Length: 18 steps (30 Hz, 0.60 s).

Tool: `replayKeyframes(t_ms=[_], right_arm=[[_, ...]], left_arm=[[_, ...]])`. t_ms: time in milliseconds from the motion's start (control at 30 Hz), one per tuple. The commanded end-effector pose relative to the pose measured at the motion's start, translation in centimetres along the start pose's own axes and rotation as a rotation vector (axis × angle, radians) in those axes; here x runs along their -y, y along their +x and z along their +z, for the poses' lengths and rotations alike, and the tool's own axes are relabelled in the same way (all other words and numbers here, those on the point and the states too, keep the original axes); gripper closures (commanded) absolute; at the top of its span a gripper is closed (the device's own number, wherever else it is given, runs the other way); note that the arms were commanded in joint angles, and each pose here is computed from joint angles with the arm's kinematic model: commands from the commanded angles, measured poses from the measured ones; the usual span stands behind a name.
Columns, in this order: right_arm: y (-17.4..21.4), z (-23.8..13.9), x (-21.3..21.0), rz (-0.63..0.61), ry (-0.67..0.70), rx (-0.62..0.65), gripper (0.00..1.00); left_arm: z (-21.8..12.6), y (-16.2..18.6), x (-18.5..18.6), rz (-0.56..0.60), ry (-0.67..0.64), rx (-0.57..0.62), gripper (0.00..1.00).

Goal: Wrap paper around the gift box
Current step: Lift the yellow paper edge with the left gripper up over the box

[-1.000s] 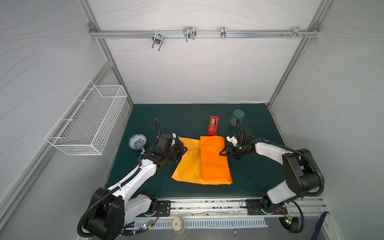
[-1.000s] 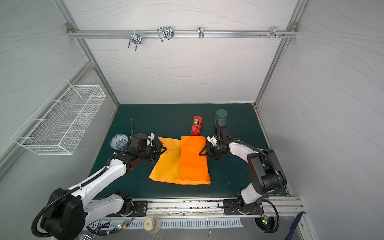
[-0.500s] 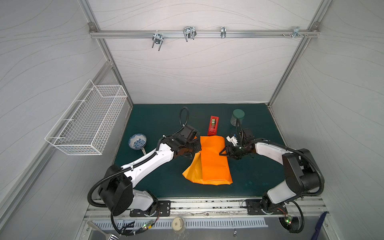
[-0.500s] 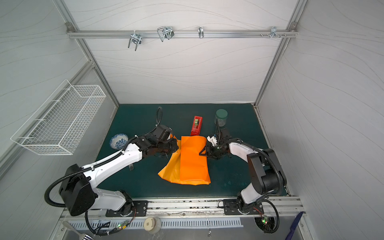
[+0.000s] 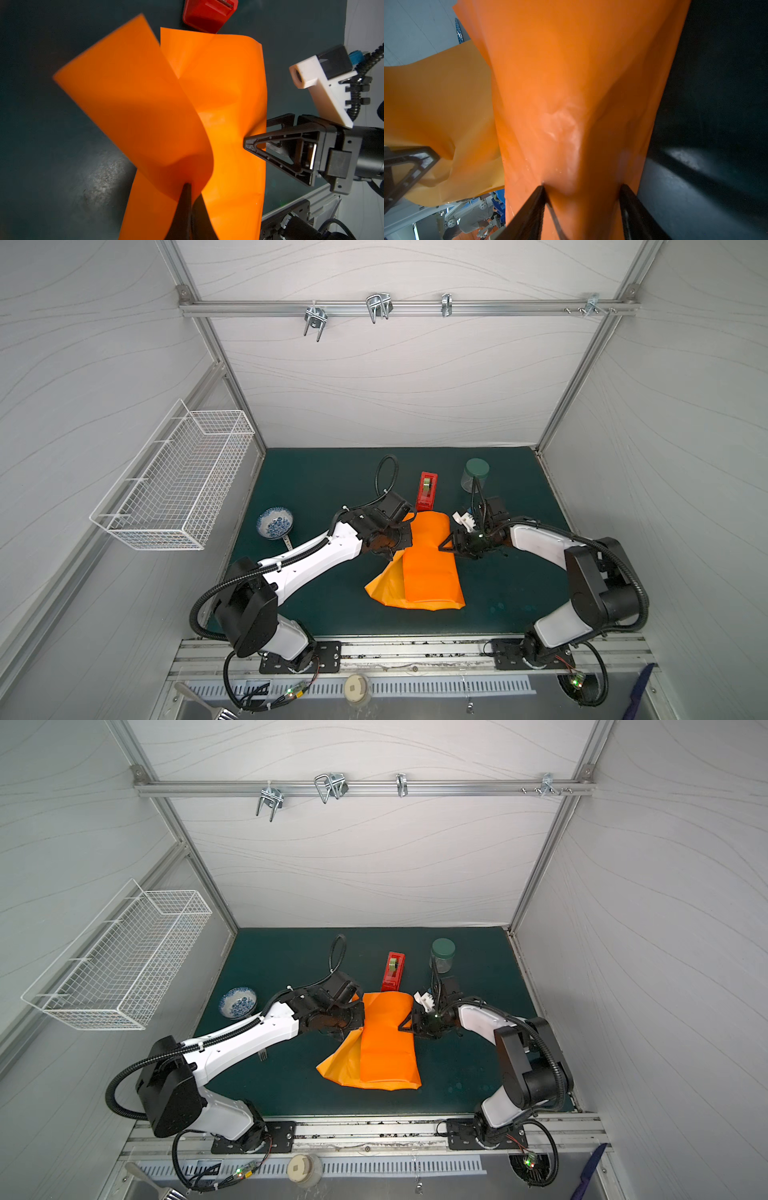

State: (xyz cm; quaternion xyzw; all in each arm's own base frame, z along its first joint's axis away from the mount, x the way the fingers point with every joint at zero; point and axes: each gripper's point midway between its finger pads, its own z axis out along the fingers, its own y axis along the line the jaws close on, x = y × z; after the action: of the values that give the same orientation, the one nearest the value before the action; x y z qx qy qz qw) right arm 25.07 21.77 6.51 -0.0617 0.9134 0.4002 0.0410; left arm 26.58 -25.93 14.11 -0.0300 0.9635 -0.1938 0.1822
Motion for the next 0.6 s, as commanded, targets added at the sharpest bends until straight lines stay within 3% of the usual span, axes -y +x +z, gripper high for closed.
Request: replayKeyframes(t_ms=[0, 167, 333, 567], right_arm=[[3.0, 1.4, 4.4, 0.069, 0.172, -0.084, 0.44], [3.1, 1.4, 4.4, 0.070, 0.173, -0.085, 0.44], [3.0, 1.4, 4.4, 0.070, 0.175, -0.084, 0.44], [3.0, 1.5, 4.5, 0.073, 0.179, -0.086, 0.44]], left_arm=[[-1.0, -0.9, -1.3, 0.062, -0.099, 0.038, 0.94], [-2.1, -0.6, -5.9, 0.094, -0.249, 0.004, 0.94], [-1.4, 0.5, -9.0, -0.057, -0.152, -0.060, 0.92], [0.8, 0.5, -10.1, -0.187, -0.017, -0.070, 0.89]])
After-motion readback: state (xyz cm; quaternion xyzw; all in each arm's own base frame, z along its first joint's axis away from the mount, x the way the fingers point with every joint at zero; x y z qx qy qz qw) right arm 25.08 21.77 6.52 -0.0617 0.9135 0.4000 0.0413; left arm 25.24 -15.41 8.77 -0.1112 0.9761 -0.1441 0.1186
